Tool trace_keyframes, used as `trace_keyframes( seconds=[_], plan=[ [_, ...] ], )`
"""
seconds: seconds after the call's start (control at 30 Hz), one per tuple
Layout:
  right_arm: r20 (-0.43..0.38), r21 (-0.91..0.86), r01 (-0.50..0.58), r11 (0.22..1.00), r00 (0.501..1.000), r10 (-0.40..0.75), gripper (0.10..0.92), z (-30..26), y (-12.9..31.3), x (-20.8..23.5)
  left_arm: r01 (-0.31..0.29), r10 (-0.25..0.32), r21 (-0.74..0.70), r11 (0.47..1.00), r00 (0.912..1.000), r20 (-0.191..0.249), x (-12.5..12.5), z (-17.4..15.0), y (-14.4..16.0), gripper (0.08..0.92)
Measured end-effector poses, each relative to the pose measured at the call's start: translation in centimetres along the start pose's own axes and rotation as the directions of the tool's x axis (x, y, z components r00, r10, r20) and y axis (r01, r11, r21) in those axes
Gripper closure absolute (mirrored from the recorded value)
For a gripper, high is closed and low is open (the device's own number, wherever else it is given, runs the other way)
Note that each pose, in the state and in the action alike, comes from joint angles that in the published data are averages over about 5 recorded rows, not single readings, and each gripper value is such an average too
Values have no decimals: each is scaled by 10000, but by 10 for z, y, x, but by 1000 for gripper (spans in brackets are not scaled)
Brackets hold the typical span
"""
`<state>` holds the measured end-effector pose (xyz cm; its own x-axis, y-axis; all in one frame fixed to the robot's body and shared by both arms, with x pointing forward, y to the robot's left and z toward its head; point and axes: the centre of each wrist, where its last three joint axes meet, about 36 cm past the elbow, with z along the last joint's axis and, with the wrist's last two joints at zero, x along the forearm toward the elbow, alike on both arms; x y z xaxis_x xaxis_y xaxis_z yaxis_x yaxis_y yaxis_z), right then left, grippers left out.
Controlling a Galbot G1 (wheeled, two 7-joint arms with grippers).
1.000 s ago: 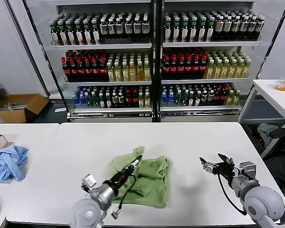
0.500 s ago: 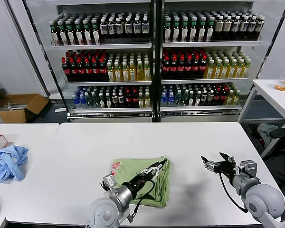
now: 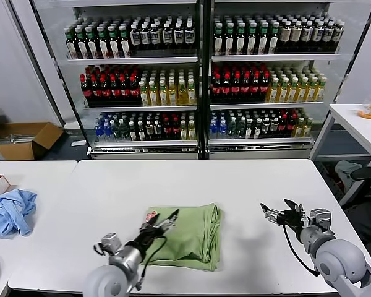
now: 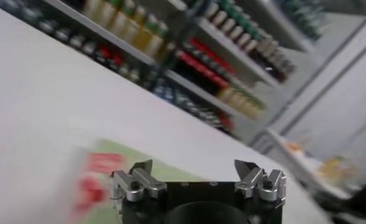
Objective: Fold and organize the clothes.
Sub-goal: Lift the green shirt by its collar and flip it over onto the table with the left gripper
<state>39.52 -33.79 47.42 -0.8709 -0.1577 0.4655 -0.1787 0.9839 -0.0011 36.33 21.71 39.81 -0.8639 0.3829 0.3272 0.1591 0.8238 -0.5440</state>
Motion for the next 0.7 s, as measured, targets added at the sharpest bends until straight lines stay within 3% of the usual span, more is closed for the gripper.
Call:
trace_keyframes(
  seconds=[0.13, 0.3, 0.7],
  plan=[
    [2, -18, 1, 10000, 10000, -1, 200, 1, 0, 0, 682, -683, -207, 9975, 9977, -40, 9, 1, 14, 177],
    [63, -7, 0, 10000, 10000, 0, 200, -1, 0, 2, 1097, -1107, -364, 9933, 9934, -291, 12, 3, 27, 177],
    [152, 56, -89, 9999, 9998, 88, 200, -4, -3, 7, 908, -927, -265, 9955, 9919, -866, 3, 12, 28, 208]
  ],
)
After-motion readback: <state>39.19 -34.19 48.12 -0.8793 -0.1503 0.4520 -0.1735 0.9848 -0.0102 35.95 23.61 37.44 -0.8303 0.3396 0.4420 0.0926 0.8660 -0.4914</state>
